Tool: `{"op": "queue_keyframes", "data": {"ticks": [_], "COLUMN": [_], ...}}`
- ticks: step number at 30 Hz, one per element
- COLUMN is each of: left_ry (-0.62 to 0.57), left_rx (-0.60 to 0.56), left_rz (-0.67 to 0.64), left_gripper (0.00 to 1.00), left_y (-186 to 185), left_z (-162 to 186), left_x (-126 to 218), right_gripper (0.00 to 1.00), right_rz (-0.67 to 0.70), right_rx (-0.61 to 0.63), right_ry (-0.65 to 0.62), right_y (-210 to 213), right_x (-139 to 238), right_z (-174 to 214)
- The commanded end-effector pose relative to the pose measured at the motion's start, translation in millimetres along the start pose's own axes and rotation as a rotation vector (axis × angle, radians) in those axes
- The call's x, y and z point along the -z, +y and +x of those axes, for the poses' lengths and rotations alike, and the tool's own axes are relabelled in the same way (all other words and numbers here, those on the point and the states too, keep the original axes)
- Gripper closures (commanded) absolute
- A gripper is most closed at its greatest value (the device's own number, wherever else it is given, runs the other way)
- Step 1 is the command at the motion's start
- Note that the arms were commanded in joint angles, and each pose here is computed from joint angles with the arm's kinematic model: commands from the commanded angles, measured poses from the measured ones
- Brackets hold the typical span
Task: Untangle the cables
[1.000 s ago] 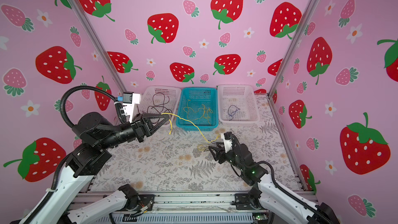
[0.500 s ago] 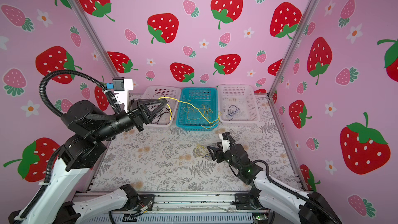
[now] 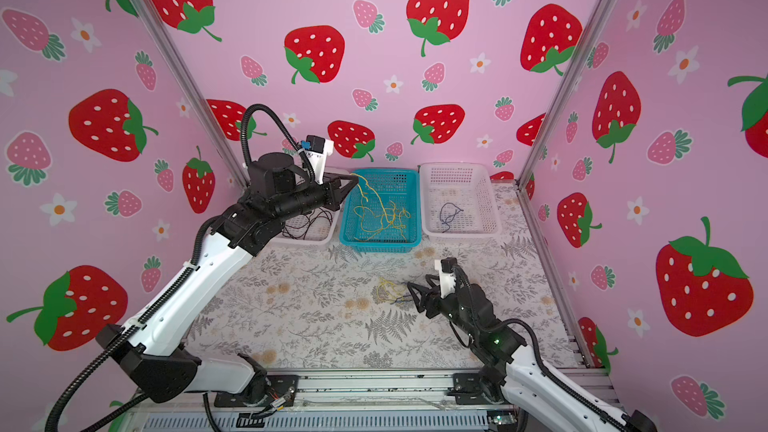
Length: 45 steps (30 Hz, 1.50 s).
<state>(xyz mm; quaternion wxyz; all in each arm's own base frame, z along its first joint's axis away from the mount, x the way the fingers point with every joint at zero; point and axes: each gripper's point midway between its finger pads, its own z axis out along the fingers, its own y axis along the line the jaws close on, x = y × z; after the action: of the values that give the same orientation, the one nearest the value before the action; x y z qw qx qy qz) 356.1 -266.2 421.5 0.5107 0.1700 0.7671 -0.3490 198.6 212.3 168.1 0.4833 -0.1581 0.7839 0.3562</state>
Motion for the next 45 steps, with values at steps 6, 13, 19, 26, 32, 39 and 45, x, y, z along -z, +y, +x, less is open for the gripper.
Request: {"op": "queue_keyframes", "data": {"ticks": [6,13,19,26,32,39,45], "left_ry": [0.156,0.369,0.465,0.532,0.565,0.542,0.46], "left_rx": [0.062,0.117,0.158,0.176,0.169,0.123,0.083], "left_rz": [-0.073,-0.138,-0.164,-0.196,-0.207,-0.235,-0.196], "left_gripper": [1.0,1.0,1.0,1.0,0.89,0.43,0.18], "left_y": [58.8,109.0,132.0,151.6,153.1,153.3,129.2], "left_z": [74.3,152.5,188.8,213.6,216.9,192.3,143.2], "left_x": [-75.0,-134.9,-157.7,-158.7,-154.8,-141.0,-122.5], "right_gripper": [0.31,0.35,0.39,0.44,0.5,0.62,0.81], "right_rz": [0.138,0.228,0.279,0.307,0.31,0.315,0.317], "right_rx": [-0.053,-0.107,-0.11,-0.091,-0.082,-0.069,-0.05], "right_ry": [0.135,0.188,0.284,0.299,0.315,0.315,0.301], "right_y": [-28.3,-44.1,-57.0,-64.7,-65.9,-67.8,-66.0], "right_x": [-9.2,-19.4,-31.3,-35.1,-41.6,-44.9,-44.4], "right_z": [35.7,49.5,76.5,84.8,87.8,89.0,80.3]}}
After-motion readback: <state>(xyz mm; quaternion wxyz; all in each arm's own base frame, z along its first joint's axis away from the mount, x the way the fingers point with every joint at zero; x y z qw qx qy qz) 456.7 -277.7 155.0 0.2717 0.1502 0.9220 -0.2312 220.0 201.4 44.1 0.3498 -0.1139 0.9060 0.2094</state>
